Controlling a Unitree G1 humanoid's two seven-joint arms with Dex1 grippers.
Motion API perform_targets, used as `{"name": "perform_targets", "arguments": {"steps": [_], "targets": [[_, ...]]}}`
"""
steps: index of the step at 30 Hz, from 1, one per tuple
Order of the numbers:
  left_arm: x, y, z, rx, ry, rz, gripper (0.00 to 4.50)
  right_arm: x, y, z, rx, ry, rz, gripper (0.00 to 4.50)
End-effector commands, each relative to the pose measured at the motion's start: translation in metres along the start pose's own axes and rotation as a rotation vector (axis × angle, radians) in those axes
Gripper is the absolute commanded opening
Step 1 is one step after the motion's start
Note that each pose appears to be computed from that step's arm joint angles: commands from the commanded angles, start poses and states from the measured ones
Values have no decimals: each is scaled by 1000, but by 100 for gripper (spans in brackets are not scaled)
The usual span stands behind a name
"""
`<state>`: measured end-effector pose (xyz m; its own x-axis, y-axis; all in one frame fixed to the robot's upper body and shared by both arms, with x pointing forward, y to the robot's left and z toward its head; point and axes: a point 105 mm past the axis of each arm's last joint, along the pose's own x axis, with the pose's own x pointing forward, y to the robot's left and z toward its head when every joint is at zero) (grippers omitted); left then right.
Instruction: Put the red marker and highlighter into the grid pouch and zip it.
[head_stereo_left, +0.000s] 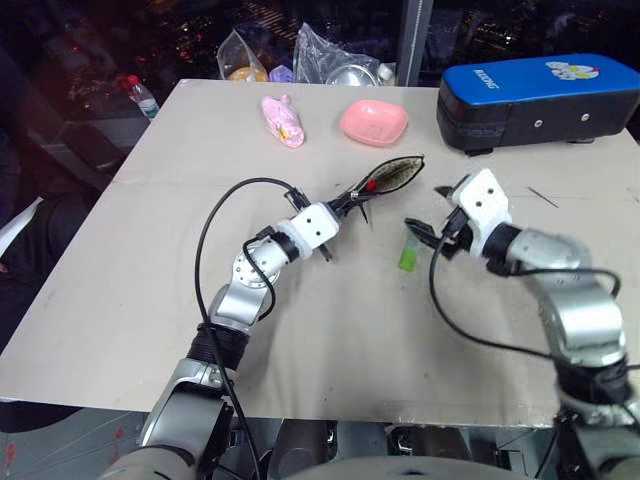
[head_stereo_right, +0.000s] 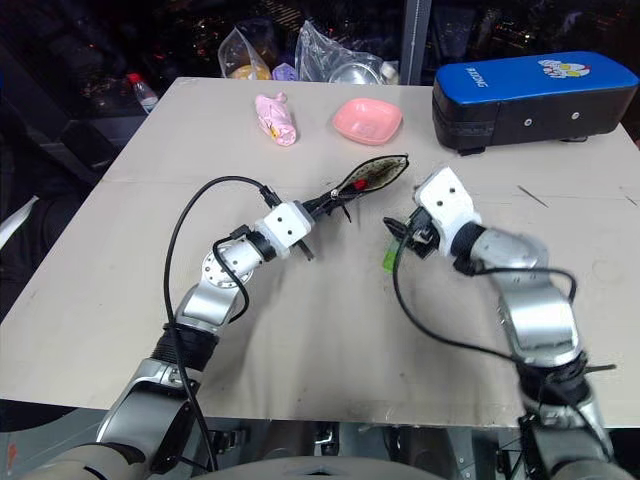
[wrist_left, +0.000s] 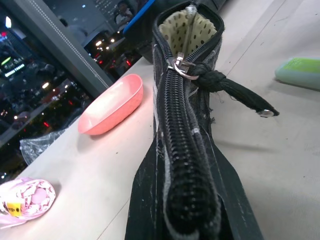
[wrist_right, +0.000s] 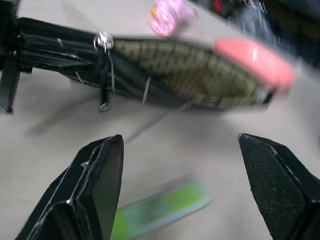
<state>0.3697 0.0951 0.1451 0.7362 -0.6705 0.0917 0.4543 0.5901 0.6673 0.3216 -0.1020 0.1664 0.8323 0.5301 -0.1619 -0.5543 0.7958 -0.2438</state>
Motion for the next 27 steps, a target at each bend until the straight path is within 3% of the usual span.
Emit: {"name": "perform_targets", "arguments": {"steps": [1, 10, 20, 27], "targets": [[0, 12, 14, 13, -51, 36, 0, 5, 6, -10, 118, 28, -130, 368], [1, 11, 14, 13, -49, 36, 0, 19, 16, -63, 231, 194, -218, 368], [1, 10, 13, 15, -43, 38, 0, 19, 30, -87, 412, 336, -158, 368], [1, 8, 13, 14, -41, 36, 0, 19, 41, -92, 475, 399, -103, 70]]}}
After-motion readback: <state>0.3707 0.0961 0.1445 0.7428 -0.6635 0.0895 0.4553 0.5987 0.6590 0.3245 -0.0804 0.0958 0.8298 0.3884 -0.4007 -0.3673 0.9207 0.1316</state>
